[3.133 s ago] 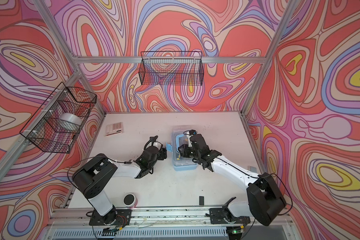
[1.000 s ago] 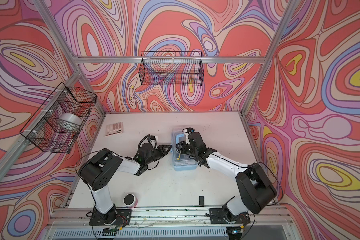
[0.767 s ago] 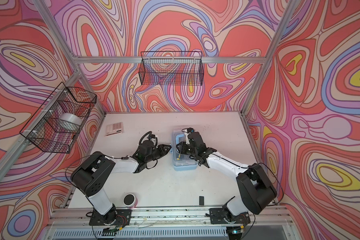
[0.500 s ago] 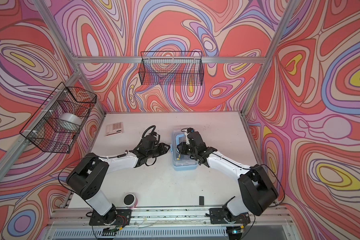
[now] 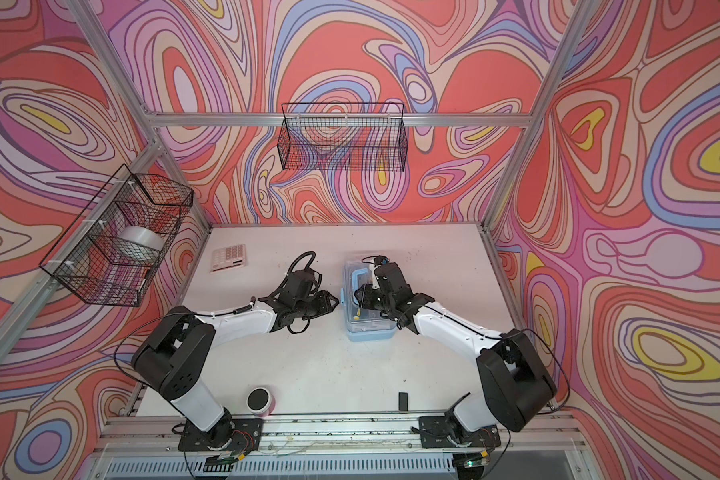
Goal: Pack the tool kit
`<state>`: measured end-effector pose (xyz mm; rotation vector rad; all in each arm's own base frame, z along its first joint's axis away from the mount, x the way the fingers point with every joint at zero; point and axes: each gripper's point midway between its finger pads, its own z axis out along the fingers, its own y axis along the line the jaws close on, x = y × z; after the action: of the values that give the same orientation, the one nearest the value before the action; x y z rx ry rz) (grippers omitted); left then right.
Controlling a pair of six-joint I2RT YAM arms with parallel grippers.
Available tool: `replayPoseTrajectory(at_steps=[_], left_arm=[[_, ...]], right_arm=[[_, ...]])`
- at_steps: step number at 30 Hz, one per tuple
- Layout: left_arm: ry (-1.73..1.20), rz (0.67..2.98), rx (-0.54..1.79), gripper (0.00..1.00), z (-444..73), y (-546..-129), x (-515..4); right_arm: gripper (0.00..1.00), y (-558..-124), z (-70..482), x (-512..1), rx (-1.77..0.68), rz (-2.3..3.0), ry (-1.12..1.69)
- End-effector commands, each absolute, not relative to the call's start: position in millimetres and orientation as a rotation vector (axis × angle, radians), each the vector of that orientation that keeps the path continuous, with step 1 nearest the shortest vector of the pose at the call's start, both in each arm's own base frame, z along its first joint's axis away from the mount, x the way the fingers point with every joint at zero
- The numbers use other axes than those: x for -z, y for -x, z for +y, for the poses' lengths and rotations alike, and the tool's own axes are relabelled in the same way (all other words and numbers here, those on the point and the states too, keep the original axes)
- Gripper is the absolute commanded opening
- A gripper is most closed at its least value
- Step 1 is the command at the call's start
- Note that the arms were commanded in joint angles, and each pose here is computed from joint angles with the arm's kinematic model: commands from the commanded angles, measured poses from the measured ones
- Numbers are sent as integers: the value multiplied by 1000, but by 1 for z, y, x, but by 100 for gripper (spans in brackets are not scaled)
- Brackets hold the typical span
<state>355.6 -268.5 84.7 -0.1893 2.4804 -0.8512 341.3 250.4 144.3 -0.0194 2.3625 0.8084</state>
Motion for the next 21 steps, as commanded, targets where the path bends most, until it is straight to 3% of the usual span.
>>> replayPoseTrajectory(at_steps=[1,21], left_arm=[[148,2460,816,49,-267,-359,-108],[72,2564,775,49,-290,-370,-98]], right_arm=[[26,-324,241,-121,-733,2476,29],[26,-328,245,-112,-727,2493,54]])
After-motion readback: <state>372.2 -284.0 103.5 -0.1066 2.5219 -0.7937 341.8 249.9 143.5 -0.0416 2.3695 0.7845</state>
